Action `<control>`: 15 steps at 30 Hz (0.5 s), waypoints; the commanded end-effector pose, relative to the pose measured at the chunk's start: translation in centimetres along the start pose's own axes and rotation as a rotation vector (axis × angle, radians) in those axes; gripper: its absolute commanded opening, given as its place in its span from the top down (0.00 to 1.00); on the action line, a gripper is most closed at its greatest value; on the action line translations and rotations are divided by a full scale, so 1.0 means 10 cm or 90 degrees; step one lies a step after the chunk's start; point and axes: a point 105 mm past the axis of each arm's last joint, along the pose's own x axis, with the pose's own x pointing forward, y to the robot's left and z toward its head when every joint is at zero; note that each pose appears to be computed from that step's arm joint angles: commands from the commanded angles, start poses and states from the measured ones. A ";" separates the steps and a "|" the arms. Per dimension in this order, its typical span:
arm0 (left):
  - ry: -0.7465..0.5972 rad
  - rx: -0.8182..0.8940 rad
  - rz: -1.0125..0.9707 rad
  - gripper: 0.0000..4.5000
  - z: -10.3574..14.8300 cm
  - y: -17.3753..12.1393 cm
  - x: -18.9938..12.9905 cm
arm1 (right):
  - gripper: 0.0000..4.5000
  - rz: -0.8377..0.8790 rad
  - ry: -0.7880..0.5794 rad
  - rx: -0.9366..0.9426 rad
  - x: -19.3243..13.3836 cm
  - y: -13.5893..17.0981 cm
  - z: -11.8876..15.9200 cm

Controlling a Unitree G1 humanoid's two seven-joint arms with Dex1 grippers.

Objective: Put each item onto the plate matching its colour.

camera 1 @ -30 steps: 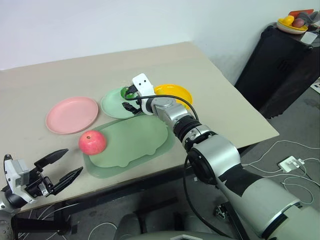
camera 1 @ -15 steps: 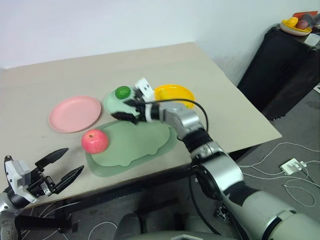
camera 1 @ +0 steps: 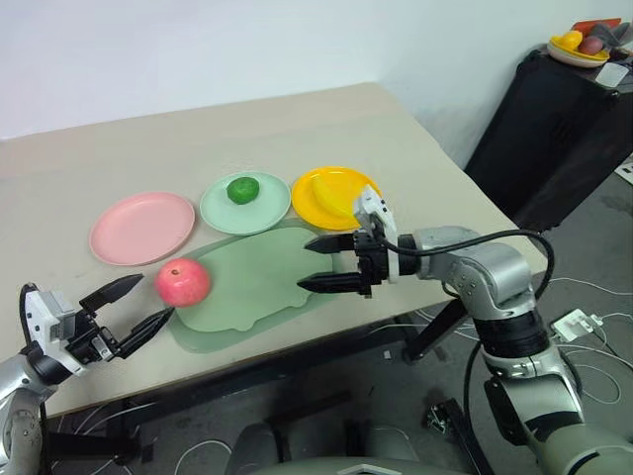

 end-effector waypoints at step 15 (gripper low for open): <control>0.044 -0.027 0.046 0.00 -0.01 0.14 0.23 | 0.00 -0.023 -0.011 -0.018 -0.15 0.02 0.05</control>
